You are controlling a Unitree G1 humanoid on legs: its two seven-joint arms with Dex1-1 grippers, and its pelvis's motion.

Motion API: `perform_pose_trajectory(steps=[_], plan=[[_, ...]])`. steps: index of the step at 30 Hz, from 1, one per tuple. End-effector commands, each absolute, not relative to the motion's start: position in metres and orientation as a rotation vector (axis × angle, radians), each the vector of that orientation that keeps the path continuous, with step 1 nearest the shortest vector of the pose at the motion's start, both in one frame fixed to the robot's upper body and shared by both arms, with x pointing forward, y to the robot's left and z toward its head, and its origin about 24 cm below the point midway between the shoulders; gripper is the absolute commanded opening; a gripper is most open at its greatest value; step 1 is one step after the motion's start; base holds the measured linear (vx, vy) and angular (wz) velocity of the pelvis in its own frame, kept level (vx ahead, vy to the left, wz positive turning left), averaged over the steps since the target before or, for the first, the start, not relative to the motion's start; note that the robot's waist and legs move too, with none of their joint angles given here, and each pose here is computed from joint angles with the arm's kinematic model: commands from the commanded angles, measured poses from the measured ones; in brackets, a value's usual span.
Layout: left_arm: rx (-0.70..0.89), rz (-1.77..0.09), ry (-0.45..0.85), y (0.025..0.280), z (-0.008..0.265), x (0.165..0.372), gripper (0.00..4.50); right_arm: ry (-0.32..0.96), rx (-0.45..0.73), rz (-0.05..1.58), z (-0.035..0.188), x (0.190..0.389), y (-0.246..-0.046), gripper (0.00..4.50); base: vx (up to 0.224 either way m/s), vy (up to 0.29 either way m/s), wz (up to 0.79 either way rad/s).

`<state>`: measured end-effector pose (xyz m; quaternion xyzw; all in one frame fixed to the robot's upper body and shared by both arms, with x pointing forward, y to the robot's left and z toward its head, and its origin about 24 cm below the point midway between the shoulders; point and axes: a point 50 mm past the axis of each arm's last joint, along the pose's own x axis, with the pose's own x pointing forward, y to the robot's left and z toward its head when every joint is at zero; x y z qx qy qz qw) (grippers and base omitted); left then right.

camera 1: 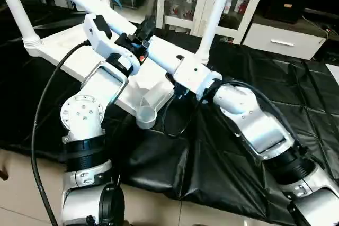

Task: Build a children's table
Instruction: Pick table leg

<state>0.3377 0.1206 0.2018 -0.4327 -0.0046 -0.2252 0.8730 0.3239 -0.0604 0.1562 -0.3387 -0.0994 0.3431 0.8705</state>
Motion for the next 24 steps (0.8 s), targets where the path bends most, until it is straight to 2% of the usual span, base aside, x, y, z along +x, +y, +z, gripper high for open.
perform_pose_trajectory(steps=[1,2,4,5,6,7,10,12,13,17,21,24], plan=[[-0.863,-0.509,-0.012,0.114,0.211,0.336,1.72,-0.252,-0.618,0.746,0.17,0.323,-0.06,2.71,0.0,0.0,0.0],[-0.836,-0.516,-0.011,0.115,0.212,0.336,1.72,-0.238,-0.51,0.799,0.174,0.32,-0.06,2.86,0.0,0.0,0.0],[-0.827,-0.519,-0.011,0.115,0.213,0.336,1.72,-0.23,-0.456,0.839,0.177,0.319,-0.059,2.98,0.0,0.0,0.0],[-0.814,-0.525,-0.01,0.117,0.215,0.337,1.72,-0.196,-0.358,0.885,0.182,0.318,-0.063,2.98,0.0,0.0,0.0],[-0.79,-0.539,-0.005,0.119,0.218,0.338,1.72,-0.14,-0.225,0.959,0.191,0.318,-0.073,3.16,0.0,0.0,0.0],[-0.784,-0.551,-0.001,0.12,0.22,0.338,1.72,-0.104,-0.182,1.001,0.194,0.318,-0.078,3.16,0.0,0.0,0.0],[-0.779,-0.568,0.006,0.12,0.222,0.337,1.72,-0.069,-0.154,1.055,0.196,0.317,-0.085,3.26,0.0,0.0,0.0],[-0.759,-0.607,0.024,0.121,0.224,0.336,1.72,0.013,-0.098,1.083,0.201,0.32,-0.103,3.26,0.0,0.0,0.0],[-0.75,-0.643,0.036,0.121,0.226,0.334,1.72,0.096,-0.064,1.084,0.202,0.323,-0.119,3.26,0.0,0.0,0.0],[-0.755,-0.705,0.043,0.121,0.231,0.33,1.72,0.207,-0.021,1.103,0.203,0.322,-0.142,3.26,0.0,0.0,0.0],[-0.769,-0.744,0.044,0.12,0.234,0.328,1.72,0.237,0.112,1.089,0.211,0.324,-0.15,3.26,0.0,0.0,0.0],[-0.769,-0.754,0.046,0.12,0.234,0.328,1.72,0.243,0.133,1.086,0.212,0.324,-0.151,3.26,0.0,0.0,0.0]])
